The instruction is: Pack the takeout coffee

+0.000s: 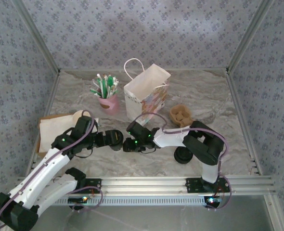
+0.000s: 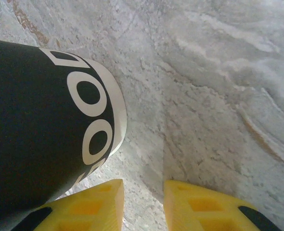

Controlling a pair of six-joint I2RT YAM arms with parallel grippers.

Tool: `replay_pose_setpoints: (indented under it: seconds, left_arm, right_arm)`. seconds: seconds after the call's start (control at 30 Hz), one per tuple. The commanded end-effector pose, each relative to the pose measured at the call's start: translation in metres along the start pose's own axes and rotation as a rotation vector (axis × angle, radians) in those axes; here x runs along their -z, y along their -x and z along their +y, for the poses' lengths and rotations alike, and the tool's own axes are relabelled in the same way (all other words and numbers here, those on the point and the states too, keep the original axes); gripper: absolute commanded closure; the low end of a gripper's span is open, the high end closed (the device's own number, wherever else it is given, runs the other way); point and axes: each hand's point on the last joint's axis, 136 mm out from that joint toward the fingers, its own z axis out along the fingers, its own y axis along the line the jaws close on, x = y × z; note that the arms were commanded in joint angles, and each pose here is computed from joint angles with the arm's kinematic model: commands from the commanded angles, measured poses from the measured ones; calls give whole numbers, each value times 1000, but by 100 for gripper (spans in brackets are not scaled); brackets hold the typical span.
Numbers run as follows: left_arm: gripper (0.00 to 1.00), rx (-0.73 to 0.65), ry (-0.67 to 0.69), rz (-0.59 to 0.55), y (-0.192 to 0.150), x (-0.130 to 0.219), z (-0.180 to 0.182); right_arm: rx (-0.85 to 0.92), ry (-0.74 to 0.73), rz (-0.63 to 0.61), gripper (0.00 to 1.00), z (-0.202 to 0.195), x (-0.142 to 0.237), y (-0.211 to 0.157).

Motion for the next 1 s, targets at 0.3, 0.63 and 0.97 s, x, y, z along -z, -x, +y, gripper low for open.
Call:
replay_pose_setpoints:
  seconds: [0.3, 0.63, 0.97]
  left_arm:
    - [10, -15, -13, -19, 3, 16, -4]
    - [7, -31, -77, -52, 16, 43, -27]
    - [4, -147, -108, -66, 34, 67, -66]
  right_arm:
    - [73, 72, -39, 69, 25, -3, 4]
    - [120, 17, -94, 58, 19, 56, -21]
    - [139, -71, -225, 30, -6, 137, -34]
